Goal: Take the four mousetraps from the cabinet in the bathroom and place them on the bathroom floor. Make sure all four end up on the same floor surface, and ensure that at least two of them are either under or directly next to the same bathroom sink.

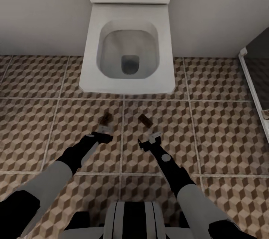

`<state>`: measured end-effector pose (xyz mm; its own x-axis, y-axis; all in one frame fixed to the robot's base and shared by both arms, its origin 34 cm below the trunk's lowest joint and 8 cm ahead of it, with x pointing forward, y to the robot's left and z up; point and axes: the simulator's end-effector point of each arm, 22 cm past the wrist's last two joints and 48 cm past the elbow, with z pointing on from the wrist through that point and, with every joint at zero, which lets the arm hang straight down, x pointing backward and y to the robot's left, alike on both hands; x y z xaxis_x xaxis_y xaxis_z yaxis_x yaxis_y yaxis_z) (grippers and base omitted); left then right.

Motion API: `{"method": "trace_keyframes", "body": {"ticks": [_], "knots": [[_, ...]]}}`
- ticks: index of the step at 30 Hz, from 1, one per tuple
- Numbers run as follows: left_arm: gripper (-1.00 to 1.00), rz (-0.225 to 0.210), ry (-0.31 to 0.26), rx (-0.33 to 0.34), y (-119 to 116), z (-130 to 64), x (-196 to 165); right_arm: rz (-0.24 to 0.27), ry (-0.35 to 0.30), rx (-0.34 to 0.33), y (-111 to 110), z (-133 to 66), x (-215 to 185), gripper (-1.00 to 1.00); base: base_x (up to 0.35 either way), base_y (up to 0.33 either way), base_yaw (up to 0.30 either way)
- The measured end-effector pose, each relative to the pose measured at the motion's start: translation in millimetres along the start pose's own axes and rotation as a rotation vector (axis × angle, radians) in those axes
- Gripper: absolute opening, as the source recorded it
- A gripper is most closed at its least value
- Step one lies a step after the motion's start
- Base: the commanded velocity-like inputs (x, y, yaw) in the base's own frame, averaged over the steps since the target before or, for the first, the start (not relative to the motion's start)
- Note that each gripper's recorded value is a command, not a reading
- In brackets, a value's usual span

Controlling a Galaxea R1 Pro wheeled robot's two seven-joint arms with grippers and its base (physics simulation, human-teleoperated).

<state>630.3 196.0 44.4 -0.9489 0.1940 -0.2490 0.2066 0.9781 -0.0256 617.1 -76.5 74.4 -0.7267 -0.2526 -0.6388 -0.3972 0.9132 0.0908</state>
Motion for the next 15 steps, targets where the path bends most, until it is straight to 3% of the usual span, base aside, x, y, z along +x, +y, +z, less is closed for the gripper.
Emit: {"method": "trace_keyframes", "body": {"ticks": [15], "knots": [[1.0, 0.0, 0.0, 0.0, 0.0, 0.0, 0.1, 0.0, 0.0, 0.0, -0.1, -0.1, -0.1, 1.0, -0.316, 0.0, 0.0]]}}
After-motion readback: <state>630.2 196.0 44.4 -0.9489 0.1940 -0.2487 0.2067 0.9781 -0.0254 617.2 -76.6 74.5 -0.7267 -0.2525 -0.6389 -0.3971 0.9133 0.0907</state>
